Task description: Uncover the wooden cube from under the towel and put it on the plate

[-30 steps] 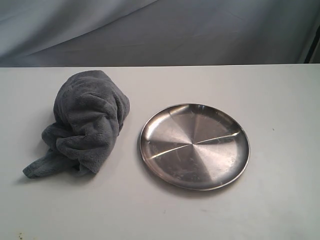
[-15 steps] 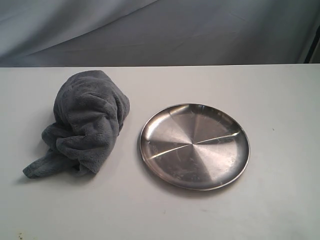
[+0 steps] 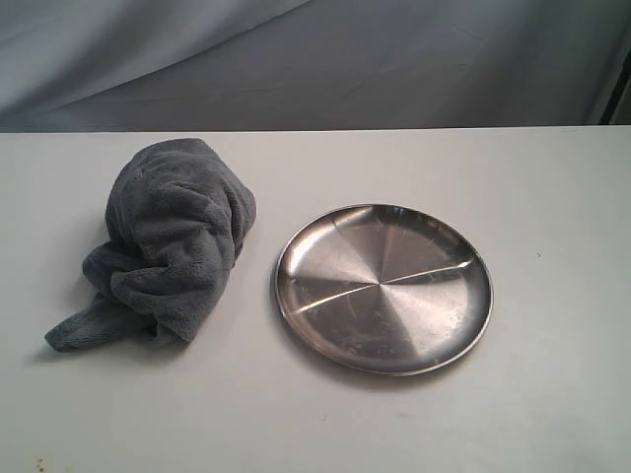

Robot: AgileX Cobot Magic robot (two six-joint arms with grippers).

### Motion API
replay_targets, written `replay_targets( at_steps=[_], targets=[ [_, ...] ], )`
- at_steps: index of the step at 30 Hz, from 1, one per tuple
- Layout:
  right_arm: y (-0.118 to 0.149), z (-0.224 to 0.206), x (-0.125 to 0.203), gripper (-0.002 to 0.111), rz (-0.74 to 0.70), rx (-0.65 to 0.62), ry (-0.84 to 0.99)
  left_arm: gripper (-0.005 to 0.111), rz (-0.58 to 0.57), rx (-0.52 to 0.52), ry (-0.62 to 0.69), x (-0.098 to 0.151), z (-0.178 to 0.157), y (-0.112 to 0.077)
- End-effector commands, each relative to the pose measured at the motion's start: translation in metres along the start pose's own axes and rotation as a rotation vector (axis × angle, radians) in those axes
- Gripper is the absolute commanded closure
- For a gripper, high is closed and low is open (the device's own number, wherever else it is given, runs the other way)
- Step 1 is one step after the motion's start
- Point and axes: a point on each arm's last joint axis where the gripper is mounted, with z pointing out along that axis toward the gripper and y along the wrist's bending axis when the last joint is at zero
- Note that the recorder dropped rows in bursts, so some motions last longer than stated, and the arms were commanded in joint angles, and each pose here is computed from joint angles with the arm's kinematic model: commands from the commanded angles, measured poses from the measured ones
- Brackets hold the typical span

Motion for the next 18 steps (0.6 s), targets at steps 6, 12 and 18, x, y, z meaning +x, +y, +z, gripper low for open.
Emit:
replay_targets(
  at_steps=[6,12,18],
  targets=[
    [0.0,0.0,0.0,0.108,-0.002,-0.002,-0.009,0.107,0.248,-0.034,0.113,0.019,0.019,0.001],
    [0.0,0.0,0.0,0.108,-0.002,-0.002,-0.009,0.107,0.387,-0.002,0.306,0.027,0.048,-0.017],
    [0.0,0.0,0.0,0.108,-0.002,-0.002,-0.009,0.107,0.449,-0.004,0.654,0.032,0.088,-0.017]
  ],
)
